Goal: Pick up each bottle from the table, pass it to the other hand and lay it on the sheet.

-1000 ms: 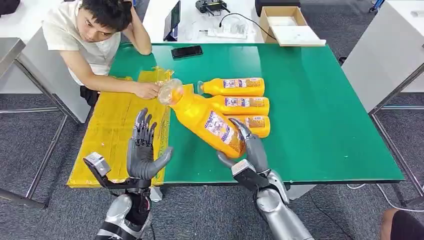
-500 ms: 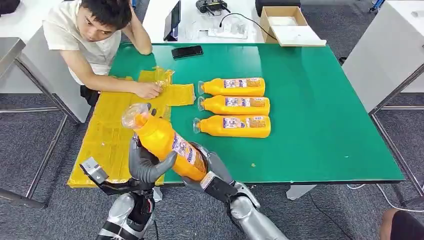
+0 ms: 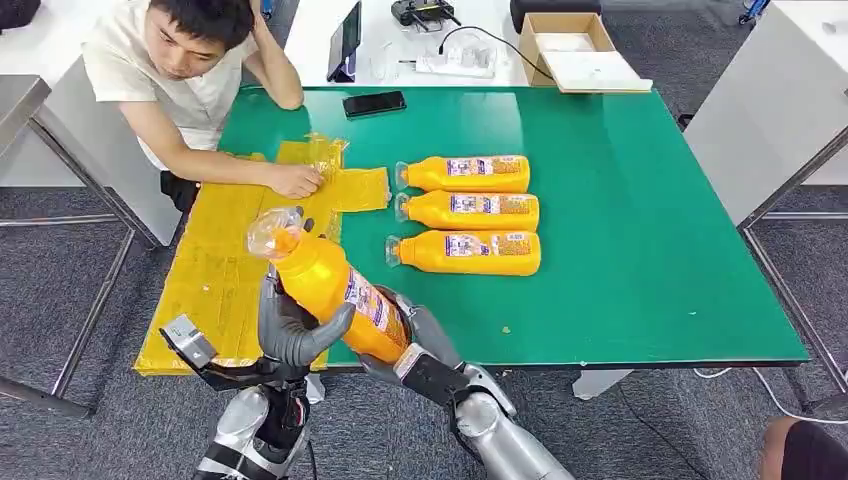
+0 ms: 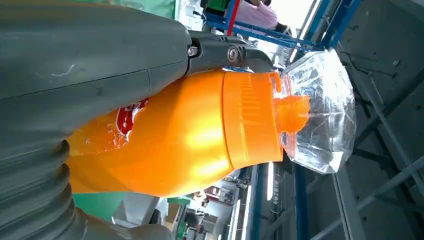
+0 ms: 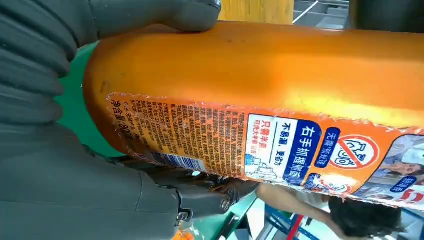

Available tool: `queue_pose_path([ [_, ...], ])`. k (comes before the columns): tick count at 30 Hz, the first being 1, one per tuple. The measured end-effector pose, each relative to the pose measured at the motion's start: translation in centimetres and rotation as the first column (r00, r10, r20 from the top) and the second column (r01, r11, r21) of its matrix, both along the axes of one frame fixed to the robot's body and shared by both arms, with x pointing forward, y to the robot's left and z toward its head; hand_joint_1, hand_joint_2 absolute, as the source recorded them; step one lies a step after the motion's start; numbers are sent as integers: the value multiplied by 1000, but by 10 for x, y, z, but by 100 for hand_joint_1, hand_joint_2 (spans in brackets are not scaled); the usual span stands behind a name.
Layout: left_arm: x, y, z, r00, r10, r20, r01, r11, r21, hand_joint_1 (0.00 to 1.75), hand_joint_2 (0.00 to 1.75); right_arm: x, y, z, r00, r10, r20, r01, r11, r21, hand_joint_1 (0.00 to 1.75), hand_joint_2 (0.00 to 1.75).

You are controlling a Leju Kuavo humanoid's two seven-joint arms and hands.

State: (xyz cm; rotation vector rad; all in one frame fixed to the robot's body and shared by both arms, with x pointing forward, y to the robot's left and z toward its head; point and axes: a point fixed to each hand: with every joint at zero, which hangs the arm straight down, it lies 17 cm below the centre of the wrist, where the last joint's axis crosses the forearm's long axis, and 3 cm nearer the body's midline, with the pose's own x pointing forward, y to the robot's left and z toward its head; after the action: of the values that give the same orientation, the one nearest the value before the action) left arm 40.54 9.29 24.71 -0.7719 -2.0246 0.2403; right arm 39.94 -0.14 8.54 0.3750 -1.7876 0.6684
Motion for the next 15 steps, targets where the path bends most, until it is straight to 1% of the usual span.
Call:
queue_pose_path([
  [15,0,0,0,1000,0,0,0,1000,0,0,175,0,1,-2,1000,1,-6,-1,1000,-3,175,175],
])
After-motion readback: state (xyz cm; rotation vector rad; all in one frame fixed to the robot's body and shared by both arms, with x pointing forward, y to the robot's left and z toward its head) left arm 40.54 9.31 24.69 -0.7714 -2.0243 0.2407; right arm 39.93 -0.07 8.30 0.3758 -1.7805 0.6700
